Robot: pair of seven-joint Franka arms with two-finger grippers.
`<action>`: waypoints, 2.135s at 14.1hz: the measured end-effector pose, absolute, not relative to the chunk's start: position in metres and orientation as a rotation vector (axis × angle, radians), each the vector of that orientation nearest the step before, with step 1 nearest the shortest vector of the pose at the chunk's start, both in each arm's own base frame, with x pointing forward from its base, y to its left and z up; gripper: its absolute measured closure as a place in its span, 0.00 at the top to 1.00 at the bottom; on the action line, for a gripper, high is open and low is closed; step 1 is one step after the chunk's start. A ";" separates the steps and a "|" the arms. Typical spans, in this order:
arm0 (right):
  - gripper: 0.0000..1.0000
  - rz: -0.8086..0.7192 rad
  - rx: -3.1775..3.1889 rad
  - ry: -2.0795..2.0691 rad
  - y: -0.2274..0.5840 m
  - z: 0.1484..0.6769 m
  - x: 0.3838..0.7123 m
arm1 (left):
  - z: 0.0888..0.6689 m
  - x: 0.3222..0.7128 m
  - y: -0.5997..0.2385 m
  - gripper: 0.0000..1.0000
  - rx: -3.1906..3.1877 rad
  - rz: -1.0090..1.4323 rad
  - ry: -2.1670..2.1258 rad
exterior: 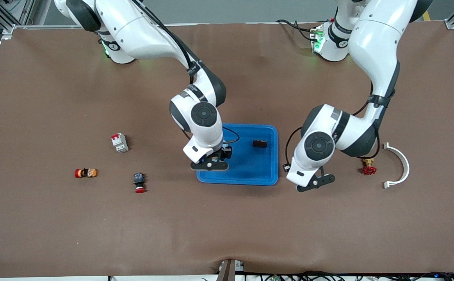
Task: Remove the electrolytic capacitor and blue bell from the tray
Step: 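Carry the capacitor toward the power supply while the right gripper carries bell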
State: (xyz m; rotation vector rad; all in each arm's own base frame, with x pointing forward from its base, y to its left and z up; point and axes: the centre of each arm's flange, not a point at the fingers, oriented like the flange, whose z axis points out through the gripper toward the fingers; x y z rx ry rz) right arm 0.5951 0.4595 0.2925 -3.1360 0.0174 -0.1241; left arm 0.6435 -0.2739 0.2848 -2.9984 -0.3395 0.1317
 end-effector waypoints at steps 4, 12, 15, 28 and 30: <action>0.68 -0.106 -3.153 -0.055 0.390 0.346 0.633 | 0.298 0.634 -0.234 0.34 -3.016 0.180 0.002; 0.68 -0.061 -3.156 -0.217 0.263 0.376 0.686 | 0.316 0.562 -0.139 0.34 -3.096 0.079 0.175; 0.68 -0.036 -3.127 -0.282 0.207 0.372 0.704 | 0.308 0.542 -0.133 0.34 -3.095 0.112 0.284; 0.68 -0.104 -3.094 -0.517 0.081 0.287 0.723 | 0.240 0.480 -0.138 0.34 -3.202 -0.125 0.132; 0.68 -0.127 -3.091 -0.542 0.077 0.268 0.717 | 0.240 0.481 -0.123 0.34 -3.197 -0.124 0.088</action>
